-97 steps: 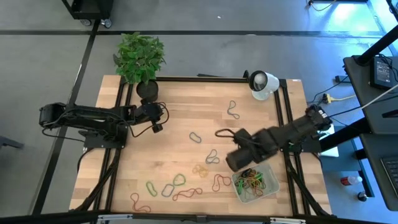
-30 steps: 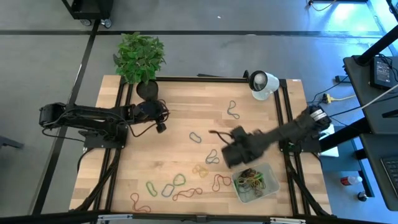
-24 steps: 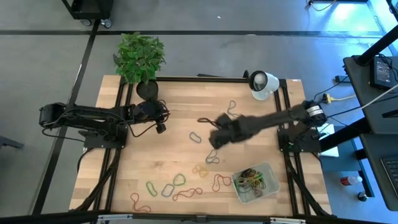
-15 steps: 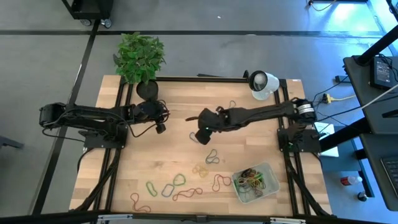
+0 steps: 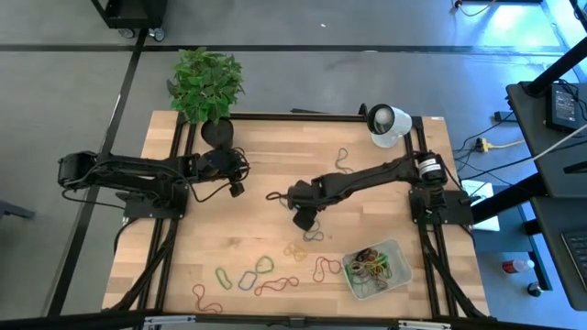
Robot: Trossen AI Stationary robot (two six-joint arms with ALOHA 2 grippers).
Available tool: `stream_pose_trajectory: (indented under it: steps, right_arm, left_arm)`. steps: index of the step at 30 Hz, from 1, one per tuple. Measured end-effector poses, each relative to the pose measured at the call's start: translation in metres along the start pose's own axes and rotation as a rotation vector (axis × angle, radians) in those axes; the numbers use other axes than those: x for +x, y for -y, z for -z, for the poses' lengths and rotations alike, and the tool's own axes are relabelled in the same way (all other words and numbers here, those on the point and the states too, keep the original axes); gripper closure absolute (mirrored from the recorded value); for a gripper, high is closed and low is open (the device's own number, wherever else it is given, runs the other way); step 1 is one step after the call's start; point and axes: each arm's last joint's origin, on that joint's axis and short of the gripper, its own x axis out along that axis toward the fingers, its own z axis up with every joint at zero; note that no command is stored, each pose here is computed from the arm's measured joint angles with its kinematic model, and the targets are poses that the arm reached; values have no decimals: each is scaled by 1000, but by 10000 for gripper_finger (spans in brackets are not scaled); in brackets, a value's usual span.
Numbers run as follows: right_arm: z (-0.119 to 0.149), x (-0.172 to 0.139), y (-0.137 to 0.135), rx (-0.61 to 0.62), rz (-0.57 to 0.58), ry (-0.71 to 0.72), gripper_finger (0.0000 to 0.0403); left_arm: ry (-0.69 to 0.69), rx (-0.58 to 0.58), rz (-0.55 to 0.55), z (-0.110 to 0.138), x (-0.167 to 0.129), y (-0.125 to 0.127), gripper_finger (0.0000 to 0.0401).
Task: Pick and place rubber bands into bin
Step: Put the blue rubber band into the white bin
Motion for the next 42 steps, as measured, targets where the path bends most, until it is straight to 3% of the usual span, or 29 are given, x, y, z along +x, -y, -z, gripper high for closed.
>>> stream_pose_trajectory:
  steps: [13,21,30,33,39,42]
  right_arm:
    - [3,3,-5,14,-15,-10,247]
    - [-14,4,-14,-33,-121,152,247]
    - [-19,50,-12,-46,-58,144,249]
    - [-17,59,-11,-32,-43,128,273]
    - [-18,52,-10,-10,-69,97,389]
    - [-17,41,-9,-1,-71,77,392]
  left_arm:
    - [0,-1,0,0,0,0,342]
    - [0,-1,0,0,0,0,342]
    - [0,-1,0,0,0,0,342]
    - [0,-1,-1,0,0,0,342]
    - [0,1,-1,0,0,0,342]
    - [0,1,-1,0,0,0,342]
